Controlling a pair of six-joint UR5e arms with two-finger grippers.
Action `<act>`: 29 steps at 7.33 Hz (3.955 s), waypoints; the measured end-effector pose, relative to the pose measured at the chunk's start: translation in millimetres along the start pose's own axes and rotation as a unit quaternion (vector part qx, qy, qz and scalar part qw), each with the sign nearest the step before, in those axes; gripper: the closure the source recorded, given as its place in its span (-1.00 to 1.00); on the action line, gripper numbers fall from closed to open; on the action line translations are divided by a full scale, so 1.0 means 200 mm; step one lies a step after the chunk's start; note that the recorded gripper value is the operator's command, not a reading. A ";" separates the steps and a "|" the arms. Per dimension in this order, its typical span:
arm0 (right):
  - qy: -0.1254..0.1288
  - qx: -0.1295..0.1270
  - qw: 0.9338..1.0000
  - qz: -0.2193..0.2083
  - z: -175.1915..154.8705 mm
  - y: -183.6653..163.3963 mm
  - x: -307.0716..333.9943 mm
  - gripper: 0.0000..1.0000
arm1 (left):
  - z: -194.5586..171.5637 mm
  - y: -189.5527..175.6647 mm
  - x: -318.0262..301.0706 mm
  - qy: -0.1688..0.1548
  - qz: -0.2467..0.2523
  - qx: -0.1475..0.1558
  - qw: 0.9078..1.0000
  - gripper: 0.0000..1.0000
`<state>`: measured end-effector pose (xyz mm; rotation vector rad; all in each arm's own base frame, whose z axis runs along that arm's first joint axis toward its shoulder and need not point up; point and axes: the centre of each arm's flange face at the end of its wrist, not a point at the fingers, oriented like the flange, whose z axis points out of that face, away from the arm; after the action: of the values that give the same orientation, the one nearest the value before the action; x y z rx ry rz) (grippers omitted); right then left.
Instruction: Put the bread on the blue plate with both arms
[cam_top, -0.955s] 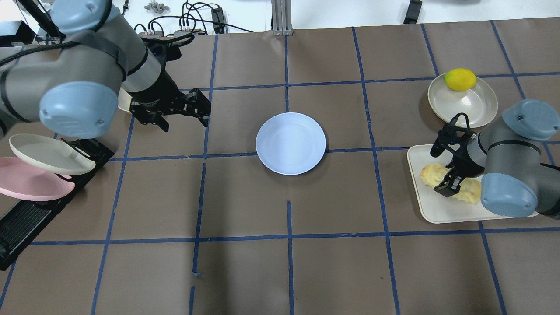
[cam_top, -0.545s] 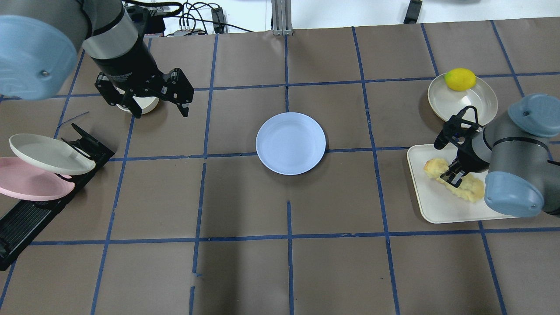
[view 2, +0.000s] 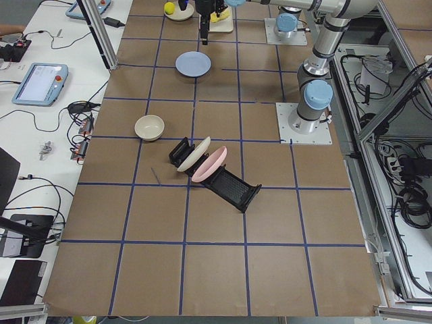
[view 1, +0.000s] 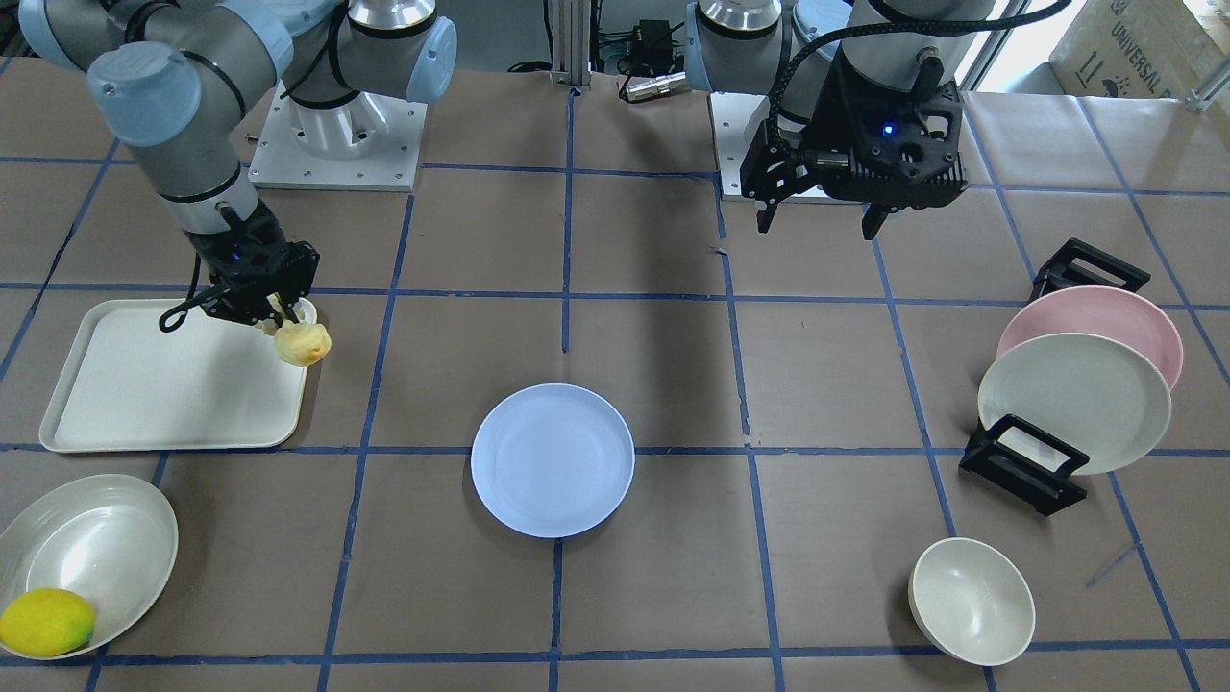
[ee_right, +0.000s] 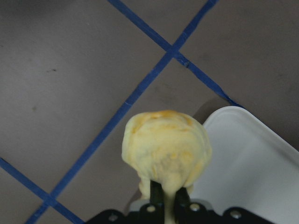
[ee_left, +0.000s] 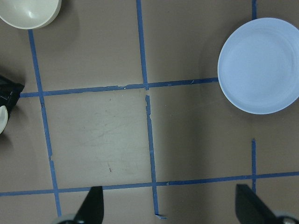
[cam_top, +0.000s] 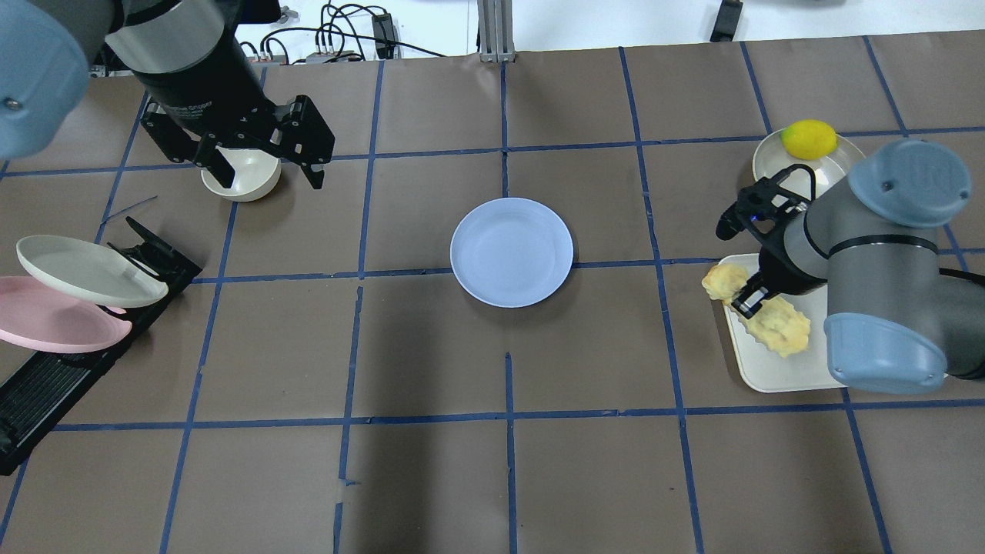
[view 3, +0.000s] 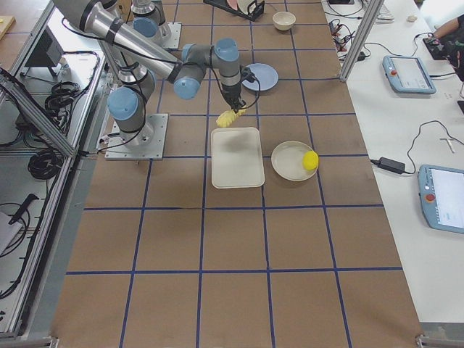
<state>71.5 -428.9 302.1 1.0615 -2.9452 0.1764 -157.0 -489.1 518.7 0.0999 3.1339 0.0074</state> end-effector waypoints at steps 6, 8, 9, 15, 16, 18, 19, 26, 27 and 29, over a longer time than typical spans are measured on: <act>-0.043 -0.023 0.998 0.049 -0.09 -0.97 -0.52 0.66 | -0.03 0.02 0.00 -0.001 -0.005 0.004 1.000 -1.00; -0.038 -0.007 0.999 0.032 0.30 -1.18 -0.56 0.64 | -0.04 0.01 -0.01 -0.001 -0.006 0.002 1.000 -1.00; -0.035 0.003 0.999 0.024 0.37 -1.25 -0.58 0.64 | -0.05 0.01 -0.01 -0.001 -0.006 0.003 1.000 -1.00; -0.025 0.012 1.000 0.000 0.48 -1.44 -0.66 -1.00 | -0.04 -0.01 -0.01 0.000 -0.007 0.003 1.000 -1.00; -0.018 0.010 1.000 0.000 0.48 -1.44 -0.65 -1.00 | -0.04 -0.01 -0.01 0.000 -0.006 0.003 1.000 -1.00; -0.009 0.012 1.000 0.001 0.42 -1.45 -0.64 -1.00 | -0.04 -0.02 -0.04 0.000 -0.010 0.005 1.000 -1.00; -0.008 0.013 1.000 0.001 0.35 -1.47 -0.62 -1.00 | -0.04 -0.03 -0.06 0.000 -0.013 0.005 1.000 -1.00; -0.006 -0.008 0.997 0.076 -0.23 -0.88 -0.15 -0.99 | -0.05 -0.08 -0.08 0.001 -0.017 0.025 1.000 -1.00; -0.010 -0.022 0.995 0.097 -0.32 -0.76 -0.08 -0.99 | -0.04 -0.09 -0.08 0.001 -0.017 0.030 0.999 -1.00; -0.020 -0.046 0.990 0.134 -0.46 -0.54 0.09 -0.99 | -0.04 -0.10 -0.08 0.000 -0.016 0.032 0.999 -1.00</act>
<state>123.5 -513.9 406.2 0.6625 -3.0861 0.0180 -141.5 -509.4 526.6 0.0490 3.1366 -0.0916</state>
